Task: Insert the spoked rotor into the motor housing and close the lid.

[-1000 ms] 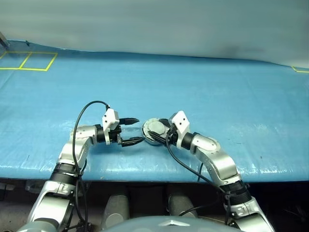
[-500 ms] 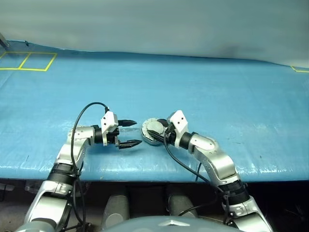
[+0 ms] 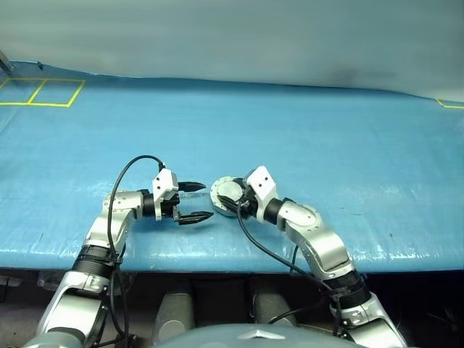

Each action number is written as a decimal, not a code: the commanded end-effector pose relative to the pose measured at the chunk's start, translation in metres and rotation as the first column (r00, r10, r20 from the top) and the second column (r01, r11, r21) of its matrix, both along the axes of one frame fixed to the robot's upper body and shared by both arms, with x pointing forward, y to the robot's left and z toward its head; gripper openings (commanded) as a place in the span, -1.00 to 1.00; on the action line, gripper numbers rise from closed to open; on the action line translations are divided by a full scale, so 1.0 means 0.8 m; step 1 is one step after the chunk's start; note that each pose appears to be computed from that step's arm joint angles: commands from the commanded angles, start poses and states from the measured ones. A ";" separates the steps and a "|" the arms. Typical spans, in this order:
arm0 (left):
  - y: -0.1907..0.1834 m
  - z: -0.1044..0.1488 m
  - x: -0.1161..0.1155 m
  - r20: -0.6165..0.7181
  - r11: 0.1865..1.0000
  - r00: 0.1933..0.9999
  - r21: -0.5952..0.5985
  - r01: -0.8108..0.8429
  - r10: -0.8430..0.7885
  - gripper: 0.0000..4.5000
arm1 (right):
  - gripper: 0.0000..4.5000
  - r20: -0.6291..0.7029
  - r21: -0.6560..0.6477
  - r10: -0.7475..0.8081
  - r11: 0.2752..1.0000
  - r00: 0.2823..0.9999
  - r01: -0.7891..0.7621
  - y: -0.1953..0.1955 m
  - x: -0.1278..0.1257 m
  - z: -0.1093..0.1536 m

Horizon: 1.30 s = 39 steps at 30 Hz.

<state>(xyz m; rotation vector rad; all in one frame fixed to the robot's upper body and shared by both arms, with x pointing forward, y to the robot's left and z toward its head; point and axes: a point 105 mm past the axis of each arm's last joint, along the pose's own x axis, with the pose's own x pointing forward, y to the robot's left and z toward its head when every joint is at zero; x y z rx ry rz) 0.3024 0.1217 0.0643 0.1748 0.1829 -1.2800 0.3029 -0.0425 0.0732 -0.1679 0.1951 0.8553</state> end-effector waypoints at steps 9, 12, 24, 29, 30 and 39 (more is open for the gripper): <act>0.000 0.008 0.003 0.015 1.000 1.000 -0.021 -0.003 0.003 1.00 | 0.34 -0.074 -0.009 -0.038 0.999 0.997 0.037 -0.005 0.003 -0.027; 0.001 0.010 0.005 0.011 0.999 1.000 -0.033 -0.018 0.018 1.00 | 0.34 -0.077 -0.005 -0.039 0.999 0.996 0.038 -0.007 0.004 -0.027; 0.002 0.026 0.030 0.040 0.987 0.989 -0.085 -0.135 0.139 1.00 | 0.34 -0.063 -0.024 -0.027 0.999 0.998 0.026 -0.006 0.003 -0.029; -0.004 0.022 0.034 0.013 0.987 0.990 -0.071 -0.141 0.142 1.00 | 0.34 -0.056 -0.026 -0.029 0.999 0.998 0.028 -0.008 0.003 -0.028; -0.005 0.022 0.035 0.008 0.987 0.990 -0.078 -0.139 0.140 1.00 | 0.34 -0.055 -0.026 -0.030 0.999 0.998 0.029 -0.008 0.003 -0.027; -0.020 0.031 0.041 0.001 0.991 0.995 -0.091 -0.094 0.095 -0.18 | 0.34 -0.048 -0.030 -0.044 0.999 0.998 0.042 -0.012 0.004 -0.028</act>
